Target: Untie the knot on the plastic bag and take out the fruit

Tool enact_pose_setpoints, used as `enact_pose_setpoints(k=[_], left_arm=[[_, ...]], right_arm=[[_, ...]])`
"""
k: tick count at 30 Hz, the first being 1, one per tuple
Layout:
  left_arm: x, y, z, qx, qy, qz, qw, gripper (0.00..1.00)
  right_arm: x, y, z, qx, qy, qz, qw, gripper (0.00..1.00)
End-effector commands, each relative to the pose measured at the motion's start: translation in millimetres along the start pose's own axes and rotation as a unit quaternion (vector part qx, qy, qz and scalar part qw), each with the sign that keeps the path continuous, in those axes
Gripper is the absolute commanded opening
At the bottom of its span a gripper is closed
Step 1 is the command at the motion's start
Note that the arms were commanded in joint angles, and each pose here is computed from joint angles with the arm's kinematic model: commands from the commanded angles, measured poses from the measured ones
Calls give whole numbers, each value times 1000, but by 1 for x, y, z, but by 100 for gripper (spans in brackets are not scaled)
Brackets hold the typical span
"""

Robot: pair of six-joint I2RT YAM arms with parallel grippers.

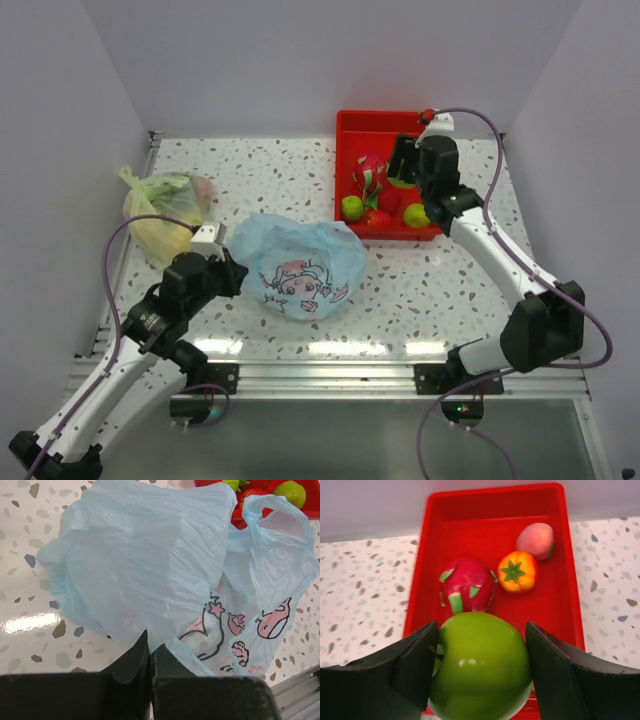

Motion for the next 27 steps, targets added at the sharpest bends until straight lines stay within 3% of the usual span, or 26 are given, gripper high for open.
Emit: enact_pose_setpoints(k=[1, 4, 7, 11, 12, 13, 22, 27], left_arm=[[-2, 0, -2, 12, 6, -15, 1000, 0], [-2, 1, -2, 14, 8, -20, 1000, 0], [-3, 3, -1, 13, 9, -25, 1000, 0], [-4, 4, -1, 14, 11, -31, 999, 0], [-4, 5, -1, 14, 11, -33, 999, 0], [-5, 6, -1, 15, 12, -35, 999, 0], [-7, 11, 0, 4, 23, -54, 998, 0], [-15, 24, 4, -29, 51, -81, 995, 0]], right_arm=[[6, -38, -24, 61, -30, 28, 997, 18], [14, -72, -37, 86, -35, 54, 994, 21], [11, -99, -45, 107, -40, 80, 990, 31], [24, -116, -50, 120, -43, 112, 985, 70], [24, -117, -50, 121, -43, 116, 985, 90], [23, -114, -50, 120, -44, 120, 984, 96], [-9, -61, -48, 87, -57, 101, 989, 99], [-48, 11, -47, 42, -70, 46, 996, 99]])
Point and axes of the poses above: each gripper's point midway between its finger pads, its own y axis back along the fingers, its own z axis along the line the jaws close on, x = y × z, the point moved 10 cm from there along y, back along the fingers, and after that the axes turned 4 degrees about y, right-handed, at the moved point
